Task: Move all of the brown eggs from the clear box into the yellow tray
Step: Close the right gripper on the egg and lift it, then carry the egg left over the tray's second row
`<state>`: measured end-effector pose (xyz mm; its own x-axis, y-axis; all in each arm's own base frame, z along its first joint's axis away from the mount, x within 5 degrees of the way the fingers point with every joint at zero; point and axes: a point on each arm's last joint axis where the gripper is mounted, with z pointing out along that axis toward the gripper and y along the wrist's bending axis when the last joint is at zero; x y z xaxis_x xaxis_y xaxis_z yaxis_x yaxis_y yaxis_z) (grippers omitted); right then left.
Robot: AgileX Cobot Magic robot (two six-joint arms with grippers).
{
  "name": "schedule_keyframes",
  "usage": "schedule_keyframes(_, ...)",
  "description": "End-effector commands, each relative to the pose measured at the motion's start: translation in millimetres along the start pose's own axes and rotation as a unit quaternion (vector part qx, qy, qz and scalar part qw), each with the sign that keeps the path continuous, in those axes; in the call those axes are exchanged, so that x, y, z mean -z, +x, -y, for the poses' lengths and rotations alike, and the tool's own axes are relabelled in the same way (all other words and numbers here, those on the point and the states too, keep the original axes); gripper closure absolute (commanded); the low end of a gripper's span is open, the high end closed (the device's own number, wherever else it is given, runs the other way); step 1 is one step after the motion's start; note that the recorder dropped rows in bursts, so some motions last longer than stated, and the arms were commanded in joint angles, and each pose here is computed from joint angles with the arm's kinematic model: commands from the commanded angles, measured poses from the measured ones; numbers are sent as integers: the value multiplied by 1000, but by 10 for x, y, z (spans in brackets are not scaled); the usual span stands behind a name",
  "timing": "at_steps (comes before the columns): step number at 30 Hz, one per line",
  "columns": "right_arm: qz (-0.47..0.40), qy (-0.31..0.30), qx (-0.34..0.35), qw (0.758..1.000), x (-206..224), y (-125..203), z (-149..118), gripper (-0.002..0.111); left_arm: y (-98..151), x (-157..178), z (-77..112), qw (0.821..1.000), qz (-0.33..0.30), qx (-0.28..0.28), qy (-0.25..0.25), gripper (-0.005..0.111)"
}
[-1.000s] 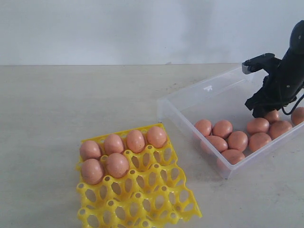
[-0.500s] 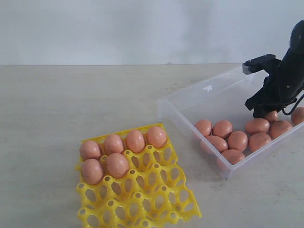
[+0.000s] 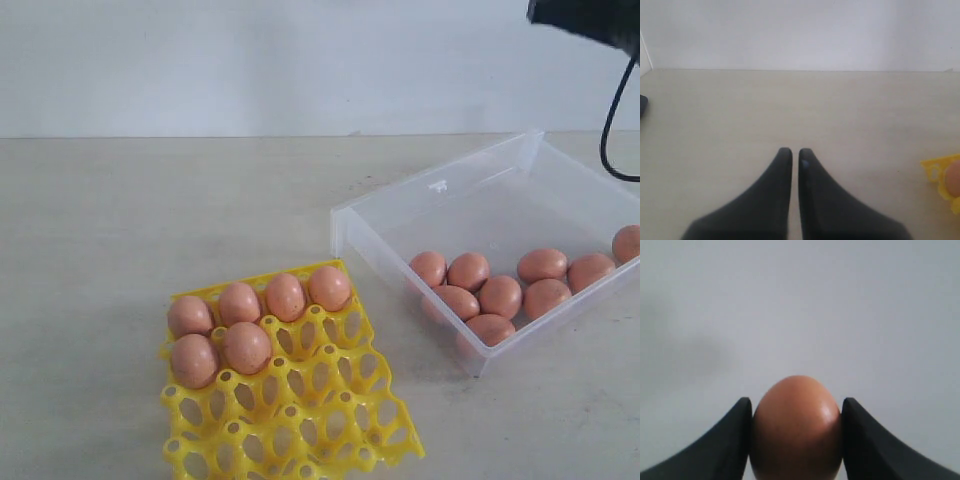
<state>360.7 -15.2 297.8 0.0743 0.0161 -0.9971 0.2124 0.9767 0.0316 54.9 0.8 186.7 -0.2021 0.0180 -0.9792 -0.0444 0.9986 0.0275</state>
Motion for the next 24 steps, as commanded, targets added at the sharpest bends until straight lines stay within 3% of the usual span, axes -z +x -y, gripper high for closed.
schedule_keyframes(1,131,-115,-207,963,201,-490,-104,108,-12,3,-2,1000,5,-1,-2,103)
schedule_keyframes(3,90,-285,-208,931,333,-513,-405,108,-12,3,-2,1000,5,-1,-2,103)
schedule_keyframes(4,50,-381,-198,902,457,-469,-614,108,-12,3,-2,1000,5,-1,-2,103)
schedule_keyframes(6,24,-452,-193,870,647,-349,-832,108,-12,3,-2,1000,5,-1,-2,103)
schedule_keyframes(10,-12,-469,-236,851,1055,55,-1105,109,-12,3,-2,1000,5,-1,-2,103)
schedule_keyframes(16,-130,-372,-261,882,1592,905,-1221,109,-12,3,-2,1000,5,-1,-2,103)
schedule_keyframes(19,-185,-411,-213,867,1685,1162,-1402,109,-12,3,-2,1000,5,-1,-2,103)
schedule_keyframes(24,-267,-448,-198,830,1776,1534,-1634,109,-12,3,-2,1000,5,-1,-2,103)
